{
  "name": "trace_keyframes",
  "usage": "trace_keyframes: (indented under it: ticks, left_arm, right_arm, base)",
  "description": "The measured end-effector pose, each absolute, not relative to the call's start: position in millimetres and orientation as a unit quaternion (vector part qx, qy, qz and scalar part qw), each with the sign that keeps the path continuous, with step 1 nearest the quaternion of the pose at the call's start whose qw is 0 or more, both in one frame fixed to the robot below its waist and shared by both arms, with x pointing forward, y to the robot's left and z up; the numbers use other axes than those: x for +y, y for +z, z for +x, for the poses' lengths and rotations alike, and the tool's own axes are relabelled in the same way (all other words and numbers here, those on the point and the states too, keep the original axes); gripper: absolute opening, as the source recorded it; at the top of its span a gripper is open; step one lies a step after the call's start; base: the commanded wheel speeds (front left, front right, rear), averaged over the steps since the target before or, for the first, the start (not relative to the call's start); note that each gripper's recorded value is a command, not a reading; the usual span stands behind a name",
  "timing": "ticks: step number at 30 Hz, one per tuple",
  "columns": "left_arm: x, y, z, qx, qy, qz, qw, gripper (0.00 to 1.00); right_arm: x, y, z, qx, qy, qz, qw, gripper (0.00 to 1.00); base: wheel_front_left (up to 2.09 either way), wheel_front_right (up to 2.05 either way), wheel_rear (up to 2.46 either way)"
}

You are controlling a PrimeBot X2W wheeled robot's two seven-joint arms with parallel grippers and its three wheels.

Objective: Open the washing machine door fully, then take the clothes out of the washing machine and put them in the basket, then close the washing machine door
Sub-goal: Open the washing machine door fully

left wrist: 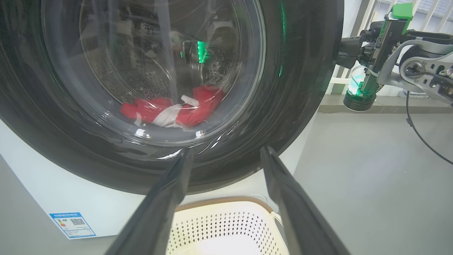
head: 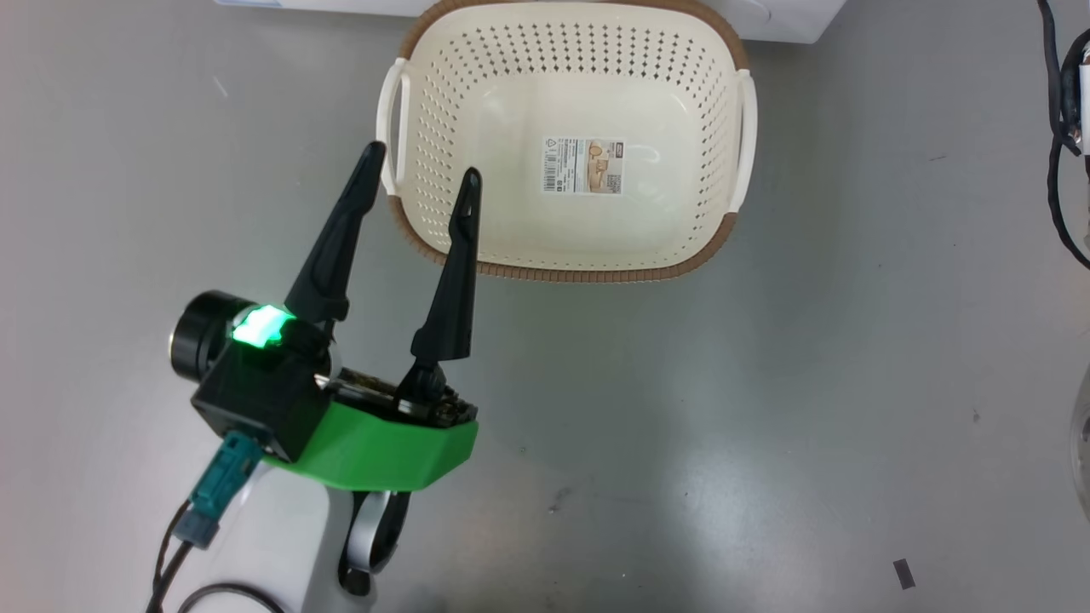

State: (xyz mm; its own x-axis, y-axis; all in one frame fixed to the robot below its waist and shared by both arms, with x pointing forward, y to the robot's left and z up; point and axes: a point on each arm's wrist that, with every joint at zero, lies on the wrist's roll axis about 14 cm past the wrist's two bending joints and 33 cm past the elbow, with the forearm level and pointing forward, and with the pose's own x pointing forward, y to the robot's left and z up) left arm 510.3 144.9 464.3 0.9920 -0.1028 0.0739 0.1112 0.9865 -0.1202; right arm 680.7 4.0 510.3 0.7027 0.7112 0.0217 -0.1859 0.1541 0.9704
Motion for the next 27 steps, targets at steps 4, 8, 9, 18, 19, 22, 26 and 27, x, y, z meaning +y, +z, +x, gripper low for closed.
trace_keyframes:
  ticks: [4,8,9,18,19,22,26,27]
  left_arm:
    - [142.3,466.0,510.7,-0.036,-0.057,-0.064,0.996,1.00]
    - [140.9,470.9,509.9,-0.040,-0.058,-0.065,0.995,1.00]
    - [140.7,472.6,509.6,-0.041,-0.059,-0.065,0.995,1.00]
    - [141.2,483.5,508.6,-0.053,-0.058,-0.065,0.995,1.00]
    - [141.3,484.6,508.5,-0.054,-0.058,-0.065,0.995,1.00]
    - [141.8,488.3,507.6,-0.057,-0.057,-0.065,0.995,1.00]
    - [141.5,494.0,506.2,-0.063,-0.057,-0.065,0.994,1.00]
    - [141.4,495.8,505.7,-0.065,-0.057,-0.065,0.994,1.00]
  right_arm:
    - [4.8,514.7,676.6,0.234,0.315,0.568,0.723,0.00]
    - [6.0,521.2,668.9,0.238,0.323,0.577,0.712,0.00]
    - [6.7,522.4,666.6,0.240,0.325,0.579,0.709,0.00]
    - [10.4,526.1,654.3,0.249,0.331,0.574,0.706,0.00]
    - [10.7,525.1,652.7,0.251,0.331,0.573,0.706,0.00]
    - [12.7,521.3,644.9,0.261,0.332,0.569,0.706,0.00]
    - [16.3,520.2,635.9,0.270,0.336,0.564,0.704,0.00]
    - [17.8,520.5,633.0,0.272,0.339,0.562,0.704,0.00]
  base:
    - [0.00,0.00,0.00]
    - [0.00,0.00,0.00]
    - [0.00,0.00,0.00]
    - [0.00,0.00,0.00]
    - [0.00,0.00,0.00]
    - [0.00,0.00,0.00]
    - [0.00,0.00,0.00]
    - [0.00,0.00,0.00]
